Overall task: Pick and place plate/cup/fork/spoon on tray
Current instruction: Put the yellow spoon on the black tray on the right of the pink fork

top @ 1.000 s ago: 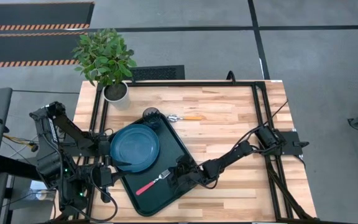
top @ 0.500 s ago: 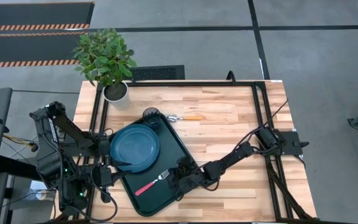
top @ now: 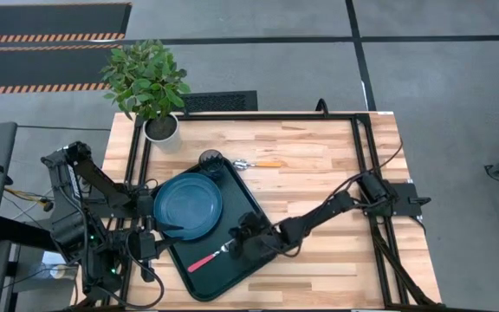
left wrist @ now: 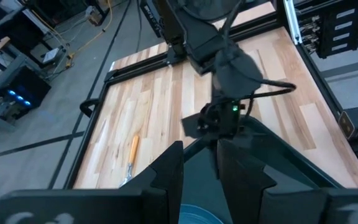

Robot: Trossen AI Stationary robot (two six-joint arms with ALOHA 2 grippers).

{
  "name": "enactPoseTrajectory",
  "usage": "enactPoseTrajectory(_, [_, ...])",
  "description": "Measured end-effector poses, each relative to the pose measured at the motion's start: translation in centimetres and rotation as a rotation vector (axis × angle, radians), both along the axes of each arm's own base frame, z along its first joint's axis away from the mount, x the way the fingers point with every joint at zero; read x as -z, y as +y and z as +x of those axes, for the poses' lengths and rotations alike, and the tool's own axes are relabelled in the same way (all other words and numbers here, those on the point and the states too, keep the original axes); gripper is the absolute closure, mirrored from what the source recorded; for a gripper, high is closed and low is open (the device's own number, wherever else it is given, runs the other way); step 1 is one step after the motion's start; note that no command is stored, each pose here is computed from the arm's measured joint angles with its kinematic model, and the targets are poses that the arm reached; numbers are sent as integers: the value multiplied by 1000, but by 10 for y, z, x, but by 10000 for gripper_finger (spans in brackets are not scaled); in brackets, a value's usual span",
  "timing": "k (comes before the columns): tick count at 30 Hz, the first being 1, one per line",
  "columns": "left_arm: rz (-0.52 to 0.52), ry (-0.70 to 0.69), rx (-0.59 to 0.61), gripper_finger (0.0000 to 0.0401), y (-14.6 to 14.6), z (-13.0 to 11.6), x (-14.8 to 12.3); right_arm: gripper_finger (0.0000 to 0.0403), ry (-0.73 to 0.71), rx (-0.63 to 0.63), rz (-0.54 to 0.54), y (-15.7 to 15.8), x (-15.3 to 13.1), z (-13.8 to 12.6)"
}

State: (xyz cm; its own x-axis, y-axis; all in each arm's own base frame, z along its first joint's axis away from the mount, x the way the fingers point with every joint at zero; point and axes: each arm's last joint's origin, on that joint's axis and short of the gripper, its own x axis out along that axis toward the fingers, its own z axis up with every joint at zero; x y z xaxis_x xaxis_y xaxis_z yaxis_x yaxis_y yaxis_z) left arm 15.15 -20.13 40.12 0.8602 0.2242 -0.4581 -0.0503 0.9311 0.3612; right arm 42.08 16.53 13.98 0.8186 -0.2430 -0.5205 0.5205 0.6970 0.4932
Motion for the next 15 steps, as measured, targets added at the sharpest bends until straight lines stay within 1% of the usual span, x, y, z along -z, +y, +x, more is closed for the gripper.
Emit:
enactPoseTrajectory(2, [1,0,0,314,0,0,0,330,50,-10,-50,-6,-1,1])
enactPoseTrajectory(4, [4,1,2,314,0,0,0,330,154,-17,-129,-15,-3,-3])
enactPoseTrajectory(5, [7,1,2,314,0,0,0,330,208,-10,-168,-22,-9,-6])
enactPoseTrajectory(7, [7,-6,-4,314,0,0,0,330,255,10,-200,-38,-29,-7])
enactPoseTrajectory(11, [-4,-8,-17,314,1,0,0,325,428,36,-305,-83,-67,-27])
enactPoseTrajectory(15, [0,-26,-43,314,3,0,0,294,563,54,-395,-128,-102,-51])
